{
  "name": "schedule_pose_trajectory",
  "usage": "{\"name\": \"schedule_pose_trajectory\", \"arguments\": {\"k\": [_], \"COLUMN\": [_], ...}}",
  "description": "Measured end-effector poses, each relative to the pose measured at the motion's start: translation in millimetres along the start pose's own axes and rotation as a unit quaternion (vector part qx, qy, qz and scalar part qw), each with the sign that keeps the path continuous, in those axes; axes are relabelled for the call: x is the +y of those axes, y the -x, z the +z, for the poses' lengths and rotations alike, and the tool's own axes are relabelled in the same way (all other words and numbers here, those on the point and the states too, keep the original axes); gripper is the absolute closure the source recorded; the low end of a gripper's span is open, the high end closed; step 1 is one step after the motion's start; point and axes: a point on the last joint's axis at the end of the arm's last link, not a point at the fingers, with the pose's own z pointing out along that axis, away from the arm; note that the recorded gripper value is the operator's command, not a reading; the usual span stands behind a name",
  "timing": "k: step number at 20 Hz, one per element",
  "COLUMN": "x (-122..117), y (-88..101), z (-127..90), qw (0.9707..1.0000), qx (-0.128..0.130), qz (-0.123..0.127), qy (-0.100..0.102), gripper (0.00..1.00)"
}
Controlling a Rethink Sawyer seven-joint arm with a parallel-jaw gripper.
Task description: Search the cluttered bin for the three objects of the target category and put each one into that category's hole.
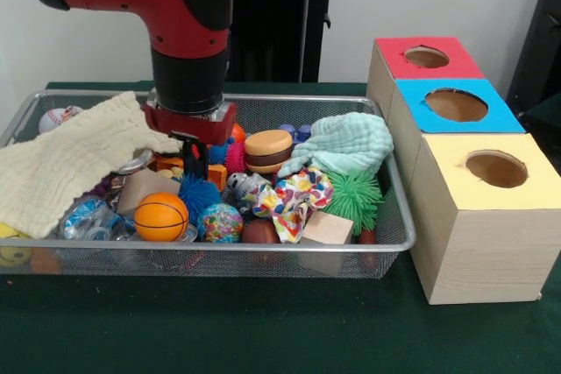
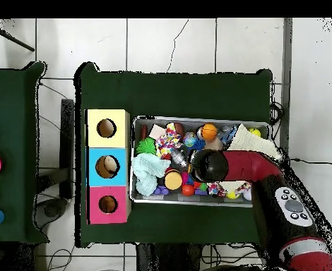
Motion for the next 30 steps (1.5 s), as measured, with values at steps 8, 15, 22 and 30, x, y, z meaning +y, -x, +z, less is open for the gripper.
{"name": "schedule_pose_trajectory", "arguments": {"k": [8,15,22,30], "x": [26,48,59,37], "y": [-5.2,-12.6,-22.0,-29.1], "z": [-19,-25,-24,-23], "qw": [0.9996,0.9987,0.9975,0.9963], "qx": [-0.009,-0.011,-0.008,-0.015], "qz": [-0.026,-0.049,-0.065,-0.062], "qy": [-0.004,-0.011,-0.026,-0.058], "gripper": [1.0,1.0,0.0,0.0]}}
